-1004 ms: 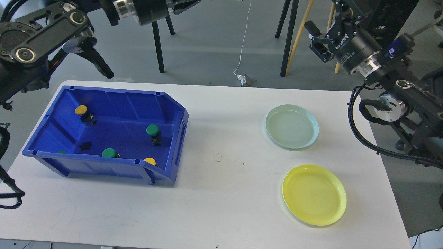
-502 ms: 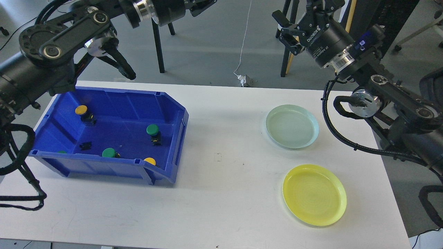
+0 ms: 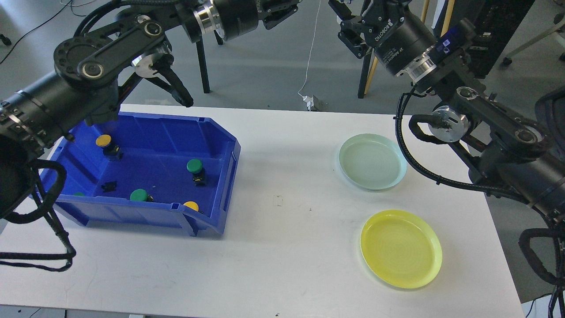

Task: Pass button and place on color plate

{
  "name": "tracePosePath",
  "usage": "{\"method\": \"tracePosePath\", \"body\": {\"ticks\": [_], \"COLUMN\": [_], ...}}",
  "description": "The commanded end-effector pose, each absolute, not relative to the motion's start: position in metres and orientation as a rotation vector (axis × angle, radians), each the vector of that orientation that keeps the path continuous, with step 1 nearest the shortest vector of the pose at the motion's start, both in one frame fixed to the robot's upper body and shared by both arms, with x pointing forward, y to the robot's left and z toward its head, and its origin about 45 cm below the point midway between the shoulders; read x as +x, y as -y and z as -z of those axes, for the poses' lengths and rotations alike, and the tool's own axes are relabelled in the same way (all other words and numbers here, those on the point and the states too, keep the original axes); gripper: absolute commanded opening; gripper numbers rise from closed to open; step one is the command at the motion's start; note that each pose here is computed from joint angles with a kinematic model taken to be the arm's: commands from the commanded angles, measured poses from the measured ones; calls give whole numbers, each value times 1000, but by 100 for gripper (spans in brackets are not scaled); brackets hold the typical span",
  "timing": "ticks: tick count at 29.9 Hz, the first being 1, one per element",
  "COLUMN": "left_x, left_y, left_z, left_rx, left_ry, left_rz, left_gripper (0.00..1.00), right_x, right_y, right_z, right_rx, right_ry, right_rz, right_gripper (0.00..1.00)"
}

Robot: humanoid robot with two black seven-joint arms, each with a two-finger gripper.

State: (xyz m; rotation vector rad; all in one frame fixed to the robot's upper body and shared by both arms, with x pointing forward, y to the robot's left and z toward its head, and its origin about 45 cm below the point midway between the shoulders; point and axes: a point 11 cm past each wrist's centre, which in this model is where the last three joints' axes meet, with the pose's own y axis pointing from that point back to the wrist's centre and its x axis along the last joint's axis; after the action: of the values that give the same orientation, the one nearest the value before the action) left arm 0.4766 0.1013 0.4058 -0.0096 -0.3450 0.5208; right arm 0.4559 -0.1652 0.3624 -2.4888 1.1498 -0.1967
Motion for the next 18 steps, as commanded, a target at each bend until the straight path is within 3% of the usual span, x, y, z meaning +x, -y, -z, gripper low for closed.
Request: {"method": "tracePosePath", "body": {"ticks": [1, 6, 12, 15, 18], "left_x": [478, 478, 478, 478, 479], "left_y": [-102, -103, -103, -104, -104], "left_z": [-407, -407, -407, -407, -406], "left_rx": [-41, -36, -34, -33, -27], "left_ry": [306, 303, 302, 303, 301], "left_rz": [-534, -537, -537, -538, -539], "left_gripper": [36, 36, 36, 36, 36], "right_x": [456, 456, 454, 452, 452], "right_y": [162, 157, 147, 142, 141], "right_z": [-362, -364, -365, -365, -363], "right_rx": [-2481, -2481, -2502, -2513, -2540], "right_ry": [-1162, -1147, -1113, -1100, -1097], "right_rz": [199, 199, 199, 211, 264], "right_gripper": [94, 85, 82, 74, 57]}}
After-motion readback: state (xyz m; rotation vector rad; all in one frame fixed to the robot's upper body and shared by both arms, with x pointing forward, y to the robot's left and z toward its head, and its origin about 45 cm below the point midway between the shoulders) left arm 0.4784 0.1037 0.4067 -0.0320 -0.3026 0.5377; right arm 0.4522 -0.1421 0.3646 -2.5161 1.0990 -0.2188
